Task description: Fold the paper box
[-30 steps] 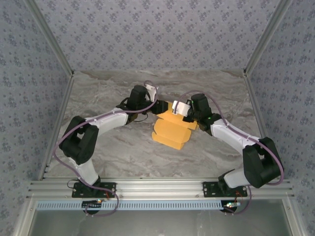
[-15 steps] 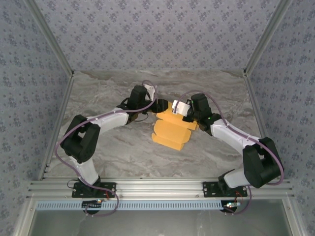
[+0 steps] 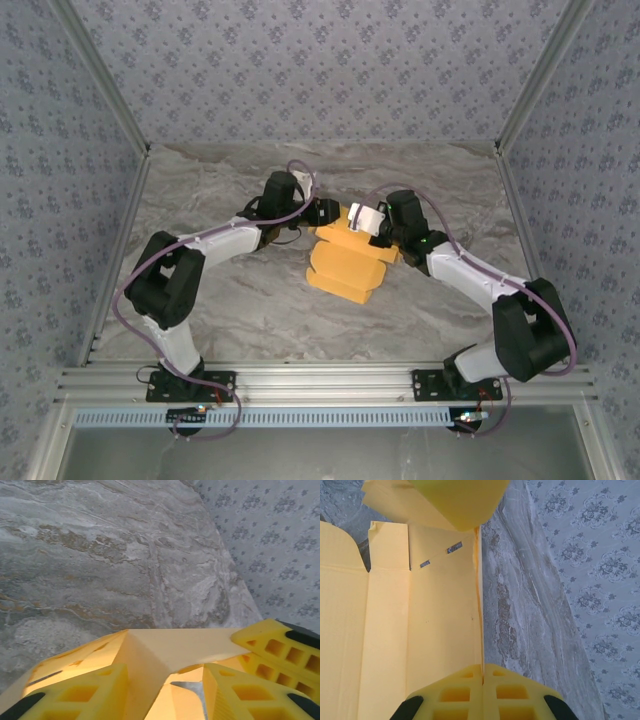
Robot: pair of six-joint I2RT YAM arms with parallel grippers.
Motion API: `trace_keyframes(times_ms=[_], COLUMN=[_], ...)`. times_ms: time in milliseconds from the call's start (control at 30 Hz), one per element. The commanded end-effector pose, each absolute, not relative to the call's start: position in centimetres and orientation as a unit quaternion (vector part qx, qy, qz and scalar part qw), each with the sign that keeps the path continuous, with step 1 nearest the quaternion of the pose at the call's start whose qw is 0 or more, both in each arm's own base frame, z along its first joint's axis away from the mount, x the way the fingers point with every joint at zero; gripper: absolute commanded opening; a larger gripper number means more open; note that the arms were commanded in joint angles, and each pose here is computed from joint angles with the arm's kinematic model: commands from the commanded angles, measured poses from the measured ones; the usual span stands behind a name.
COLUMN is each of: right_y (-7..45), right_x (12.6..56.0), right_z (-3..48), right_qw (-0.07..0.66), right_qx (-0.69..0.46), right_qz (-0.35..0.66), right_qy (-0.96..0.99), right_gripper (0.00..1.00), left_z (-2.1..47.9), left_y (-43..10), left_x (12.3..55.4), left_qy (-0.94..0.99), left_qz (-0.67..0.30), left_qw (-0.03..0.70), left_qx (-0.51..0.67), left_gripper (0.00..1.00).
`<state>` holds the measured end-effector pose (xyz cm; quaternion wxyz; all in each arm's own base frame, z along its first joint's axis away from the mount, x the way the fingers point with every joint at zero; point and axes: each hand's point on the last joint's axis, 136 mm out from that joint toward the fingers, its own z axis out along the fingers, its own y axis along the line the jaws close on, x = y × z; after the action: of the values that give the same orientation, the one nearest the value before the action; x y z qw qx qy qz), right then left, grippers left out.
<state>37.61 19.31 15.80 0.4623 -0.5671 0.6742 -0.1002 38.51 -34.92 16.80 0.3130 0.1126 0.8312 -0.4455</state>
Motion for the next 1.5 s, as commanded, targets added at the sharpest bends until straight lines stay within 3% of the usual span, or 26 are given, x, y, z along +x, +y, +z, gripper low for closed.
trace_keyframes(times_ms=[0,367,600,1000,1467], right_y=[20.0,19.7,19.1,18.7,18.6], right_x=[38.6,38.6,38.1,36.9,36.4], right_z=[17.5,17.2,17.4,19.1,19.0], right_qw=[0.487,0.484,0.477,0.414,0.377], right_qx=[-0.549,-0.547,-0.543,-0.516,-0.503], right_qz=[-0.104,-0.108,-0.099,0.025,0.083], right_qy=[0.671,0.675,0.684,0.750,0.773], right_gripper=[0.00,0.00,0.00,0.00,0.00], left_z=[20.0,20.6,19.4,14.8,13.3], left_y=[-36.5,-36.6,-32.7,-30.4,-30.9], left_x=[38.6,38.6,37.3,33.3,37.5], left_qy=[0.796,0.786,0.813,0.809,0.821], left_qz=[-0.501,-0.519,-0.442,-0.392,-0.333], left_qw=[0.318,0.318,0.357,0.388,0.410], left_qx=[0.119,0.112,0.127,0.202,0.219], left_gripper=[0.43,0.44,0.51,0.58,0.64])
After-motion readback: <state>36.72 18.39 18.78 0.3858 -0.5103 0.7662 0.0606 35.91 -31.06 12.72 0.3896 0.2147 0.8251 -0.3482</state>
